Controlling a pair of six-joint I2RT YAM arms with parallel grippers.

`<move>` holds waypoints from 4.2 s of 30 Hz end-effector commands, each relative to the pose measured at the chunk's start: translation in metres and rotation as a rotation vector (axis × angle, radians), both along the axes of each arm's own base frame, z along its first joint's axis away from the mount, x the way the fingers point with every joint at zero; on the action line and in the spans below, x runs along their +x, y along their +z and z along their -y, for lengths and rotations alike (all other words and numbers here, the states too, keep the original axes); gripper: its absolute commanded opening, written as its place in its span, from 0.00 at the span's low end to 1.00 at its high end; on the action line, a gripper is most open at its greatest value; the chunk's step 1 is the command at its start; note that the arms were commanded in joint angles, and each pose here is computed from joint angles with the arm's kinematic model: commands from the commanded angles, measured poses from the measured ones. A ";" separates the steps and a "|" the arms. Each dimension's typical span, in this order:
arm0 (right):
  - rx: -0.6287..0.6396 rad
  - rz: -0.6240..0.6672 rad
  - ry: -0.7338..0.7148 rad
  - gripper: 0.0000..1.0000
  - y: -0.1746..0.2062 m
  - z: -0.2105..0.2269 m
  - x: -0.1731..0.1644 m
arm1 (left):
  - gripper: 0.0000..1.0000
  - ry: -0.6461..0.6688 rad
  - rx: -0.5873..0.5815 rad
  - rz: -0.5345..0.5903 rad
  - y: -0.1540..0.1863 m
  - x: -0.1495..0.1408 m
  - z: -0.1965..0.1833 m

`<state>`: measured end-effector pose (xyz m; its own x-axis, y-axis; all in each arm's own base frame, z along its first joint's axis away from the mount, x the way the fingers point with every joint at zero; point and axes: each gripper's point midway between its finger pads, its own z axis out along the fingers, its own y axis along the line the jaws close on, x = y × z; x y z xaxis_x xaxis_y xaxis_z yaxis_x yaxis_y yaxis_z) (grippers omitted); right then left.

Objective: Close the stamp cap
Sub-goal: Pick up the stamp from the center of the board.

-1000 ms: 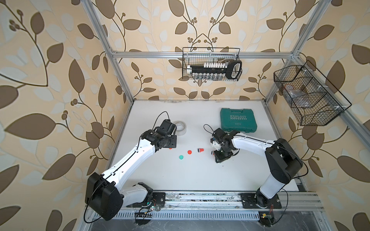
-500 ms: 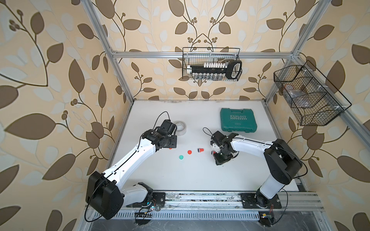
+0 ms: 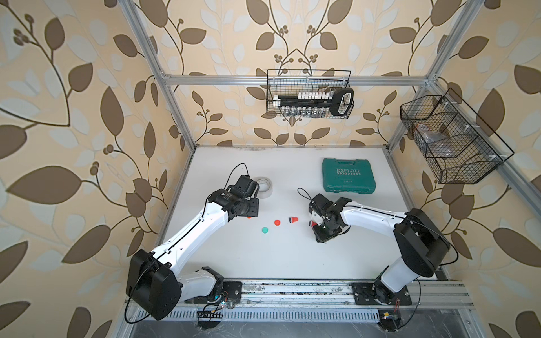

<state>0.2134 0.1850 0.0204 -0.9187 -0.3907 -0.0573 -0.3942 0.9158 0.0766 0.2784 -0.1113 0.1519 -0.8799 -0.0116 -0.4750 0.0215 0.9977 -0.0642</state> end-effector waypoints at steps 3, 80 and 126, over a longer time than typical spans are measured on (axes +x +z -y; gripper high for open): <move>-0.007 0.022 -0.016 0.31 -0.006 0.003 -0.003 | 0.64 -0.015 -0.024 0.015 0.011 0.006 0.005; 0.632 0.622 0.510 0.04 0.164 -0.081 -0.029 | 0.63 -0.228 -0.792 -0.209 0.125 -0.072 0.145; 0.784 0.886 0.680 0.01 0.230 -0.083 -0.046 | 0.39 -0.308 -0.813 -0.348 0.121 -0.115 0.220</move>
